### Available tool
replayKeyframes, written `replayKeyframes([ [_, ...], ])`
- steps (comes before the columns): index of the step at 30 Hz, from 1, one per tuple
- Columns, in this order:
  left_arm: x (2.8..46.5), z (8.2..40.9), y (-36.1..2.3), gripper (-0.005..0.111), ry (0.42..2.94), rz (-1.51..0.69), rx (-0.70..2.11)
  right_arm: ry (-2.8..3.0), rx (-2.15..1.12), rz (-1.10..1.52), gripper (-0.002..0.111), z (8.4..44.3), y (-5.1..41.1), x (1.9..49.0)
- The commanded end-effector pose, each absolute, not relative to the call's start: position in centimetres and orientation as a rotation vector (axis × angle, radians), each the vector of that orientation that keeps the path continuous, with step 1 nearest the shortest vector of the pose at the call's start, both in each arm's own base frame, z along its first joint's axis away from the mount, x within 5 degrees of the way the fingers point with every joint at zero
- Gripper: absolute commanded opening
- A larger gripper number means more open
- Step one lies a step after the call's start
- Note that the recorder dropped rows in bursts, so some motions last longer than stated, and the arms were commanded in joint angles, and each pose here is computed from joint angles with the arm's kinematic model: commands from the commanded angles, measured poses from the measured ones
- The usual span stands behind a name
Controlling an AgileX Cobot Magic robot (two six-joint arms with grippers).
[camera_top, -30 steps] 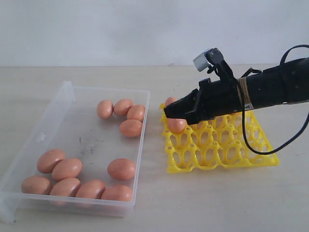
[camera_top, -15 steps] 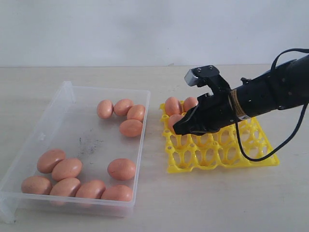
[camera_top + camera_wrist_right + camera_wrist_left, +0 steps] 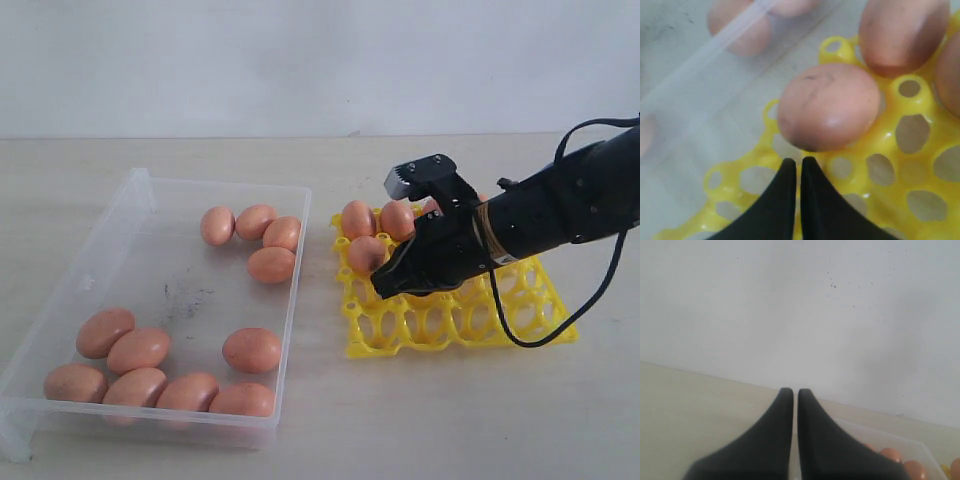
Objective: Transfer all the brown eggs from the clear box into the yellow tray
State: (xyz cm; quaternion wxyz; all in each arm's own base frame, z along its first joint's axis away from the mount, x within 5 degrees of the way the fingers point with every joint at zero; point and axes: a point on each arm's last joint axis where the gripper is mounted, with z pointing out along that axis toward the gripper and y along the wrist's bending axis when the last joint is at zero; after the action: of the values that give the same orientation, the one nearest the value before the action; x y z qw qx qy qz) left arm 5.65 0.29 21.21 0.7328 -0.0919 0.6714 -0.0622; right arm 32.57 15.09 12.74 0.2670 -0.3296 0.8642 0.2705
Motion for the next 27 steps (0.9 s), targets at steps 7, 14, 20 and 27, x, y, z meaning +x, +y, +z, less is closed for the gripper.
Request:
replayKeyframes([
  [7,5.6,21.3,0.3,0.004,1.472,-0.14,-0.198,2.327,-0.922,0.68,0.0,12.1,14.9,32.8],
  [14,5.6,21.3,0.3,0.004,1.472,-0.14,-0.198,2.286,-0.913,0.711,0.0,13.3,15.4,33.7],
  [20,5.6,21.3,0.3,0.004,1.472,-0.14,-0.198,2.324,-0.827,0.721,0.0,13.4,15.4,34.0],
  [27,5.6,21.3,0.3,0.004,1.472,-0.14,-0.198,2.168,-0.942,1.018,0.0,17.9,16.7,31.9],
])
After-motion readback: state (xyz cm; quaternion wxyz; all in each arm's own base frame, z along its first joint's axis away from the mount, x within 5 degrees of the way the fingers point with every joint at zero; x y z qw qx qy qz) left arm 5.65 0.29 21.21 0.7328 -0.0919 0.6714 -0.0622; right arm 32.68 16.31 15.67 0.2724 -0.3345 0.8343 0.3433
